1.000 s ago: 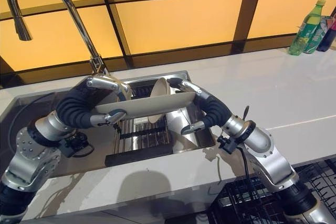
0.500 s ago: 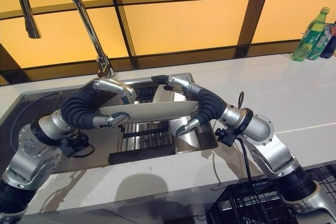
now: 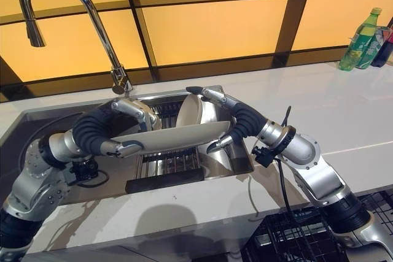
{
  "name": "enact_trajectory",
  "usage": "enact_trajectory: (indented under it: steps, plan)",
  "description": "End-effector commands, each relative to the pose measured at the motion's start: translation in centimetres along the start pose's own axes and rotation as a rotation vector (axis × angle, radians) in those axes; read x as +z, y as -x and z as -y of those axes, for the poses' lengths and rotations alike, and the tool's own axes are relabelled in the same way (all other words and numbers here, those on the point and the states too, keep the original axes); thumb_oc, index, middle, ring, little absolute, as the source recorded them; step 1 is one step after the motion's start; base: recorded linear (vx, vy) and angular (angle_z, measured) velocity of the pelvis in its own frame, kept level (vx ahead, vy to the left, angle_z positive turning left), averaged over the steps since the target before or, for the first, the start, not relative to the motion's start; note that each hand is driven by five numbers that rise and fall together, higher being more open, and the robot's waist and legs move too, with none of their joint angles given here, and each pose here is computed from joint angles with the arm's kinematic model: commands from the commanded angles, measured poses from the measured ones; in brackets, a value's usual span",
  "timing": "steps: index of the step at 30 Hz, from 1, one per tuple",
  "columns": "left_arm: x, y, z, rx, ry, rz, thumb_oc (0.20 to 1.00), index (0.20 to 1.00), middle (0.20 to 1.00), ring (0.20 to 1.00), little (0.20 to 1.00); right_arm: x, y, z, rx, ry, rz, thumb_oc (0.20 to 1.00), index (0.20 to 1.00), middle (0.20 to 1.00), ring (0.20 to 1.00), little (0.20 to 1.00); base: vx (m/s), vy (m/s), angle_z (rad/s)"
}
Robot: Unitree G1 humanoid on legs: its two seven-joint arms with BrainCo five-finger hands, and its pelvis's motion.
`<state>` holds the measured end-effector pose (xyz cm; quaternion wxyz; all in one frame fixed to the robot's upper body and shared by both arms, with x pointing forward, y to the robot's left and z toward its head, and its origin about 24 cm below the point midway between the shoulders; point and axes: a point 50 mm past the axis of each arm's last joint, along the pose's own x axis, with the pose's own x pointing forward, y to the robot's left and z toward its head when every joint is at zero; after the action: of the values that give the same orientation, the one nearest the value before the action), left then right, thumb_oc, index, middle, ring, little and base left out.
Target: Pick up plates and place into dishwasher.
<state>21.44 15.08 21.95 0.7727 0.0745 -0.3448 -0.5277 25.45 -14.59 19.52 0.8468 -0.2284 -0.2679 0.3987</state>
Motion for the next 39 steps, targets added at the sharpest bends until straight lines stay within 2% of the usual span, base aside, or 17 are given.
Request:
enact_trajectory:
  steps: [1, 3, 5, 6, 7, 8, 18, 28, 34, 35, 36, 37, 39]
  plan:
    - [1.1, -1.0, -1.5, 0.016, -0.026, 0.102, 0.200, 0.200, 0.200, 0.200, 0.200, 1.4, -0.1, 1.0, -0.014, 0.031, 0.079, 1.000, 1.000, 1.000, 1.000, 1.000, 0.00, 0.000, 0.00]
    - [1.0, -1.0, -1.5, 0.019, -0.027, 0.100, 0.200, 0.200, 0.200, 0.200, 0.200, 1.5, -0.2, 0.5, 0.023, 0.022, 0.086, 1.000, 1.000, 1.000, 1.000, 1.000, 0.00, 0.000, 0.00]
    - [1.1, -0.9, -1.5, 0.023, -0.029, 0.099, 0.200, 0.200, 0.200, 0.200, 0.200, 1.7, -0.2, 0.3, 0.050, 0.009, 0.098, 0.824, 0.824, 0.824, 0.824, 0.824, 0.00, 0.000, 0.00]
    - [1.1, -1.0, -1.6, 0.025, -0.031, 0.099, 0.200, 0.200, 0.200, 0.200, 0.200, 1.9, -0.3, 0.1, 0.068, -0.021, 0.114, 0.526, 0.526, 0.526, 0.526, 0.526, 0.00, 0.000, 0.00]
    - [1.2, -0.9, -1.6, 0.028, -0.031, 0.099, 0.200, 0.200, 0.200, 0.200, 0.200, 2.1, -0.3, 0.1, 0.080, -0.038, 0.127, 0.332, 0.332, 0.332, 0.332, 0.332, 0.00, 0.000, 0.00]
    - [1.2, -0.9, -1.6, 0.030, -0.031, 0.099, 0.200, 0.200, 0.200, 0.200, 0.200, 2.2, -0.3, 0.0, 0.087, -0.046, 0.135, 0.216, 0.216, 0.216, 0.216, 0.216, 0.00, 0.000, 0.00]
    - [1.3, -0.8, -1.5, 0.044, -0.035, 0.122, 0.200, 0.200, 0.200, 0.200, 0.200, 3.1, -0.4, -0.7, 0.095, -0.108, 0.230, 0.200, 0.200, 0.200, 0.200, 0.200, 0.00, 0.000, 0.00]
    - [1.0, -0.9, -1.6, 0.082, -0.052, 0.123, 0.200, 0.200, 0.200, 0.200, 0.200, 3.3, -0.5, -0.6, -0.066, -0.181, 0.333, 0.200, 0.200, 0.200, 0.200, 0.200, 0.00, 0.000, 0.00]
    - [0.4, -0.7, -2.2, 0.176, -0.063, 0.090, 0.200, 0.200, 0.200, 0.200, 0.200, 3.4, -0.2, 0.0, -0.189, -0.193, 0.394, 0.200, 0.200, 0.200, 0.200, 0.200, 0.00, 0.000, 0.00]
    - [0.4, -0.6, -2.3, 0.191, -0.067, 0.087, 0.473, 0.473, 0.473, 0.473, 0.473, 3.4, -0.1, 0.1, -0.209, -0.188, 0.399, 0.200, 0.200, 0.200, 0.200, 0.200, -0.05, -0.025, 0.00]
    - [0.4, -0.5, -2.4, 0.205, -0.072, 0.087, 0.937, 0.937, 0.937, 0.937, 0.937, 3.5, 0.1, 0.3, -0.229, -0.180, 0.405, 0.200, 0.200, 0.200, 0.200, 0.200, -0.05, -0.022, -0.01]
    - [0.4, -0.4, -2.4, 0.218, -0.083, 0.088, 1.000, 1.000, 1.000, 1.000, 1.000, 3.5, 0.2, 0.4, -0.245, -0.174, 0.406, 0.200, 0.200, 0.200, 0.200, 0.200, -0.05, -0.022, -0.02]
    - [0.6, -0.2, -2.7, 0.252, -0.108, 0.095, 1.000, 1.000, 1.000, 1.000, 1.000, 3.6, 0.4, 0.8, -0.278, -0.159, 0.407, 0.200, 0.200, 0.200, 0.200, 0.200, 0.00, 0.000, 0.00]
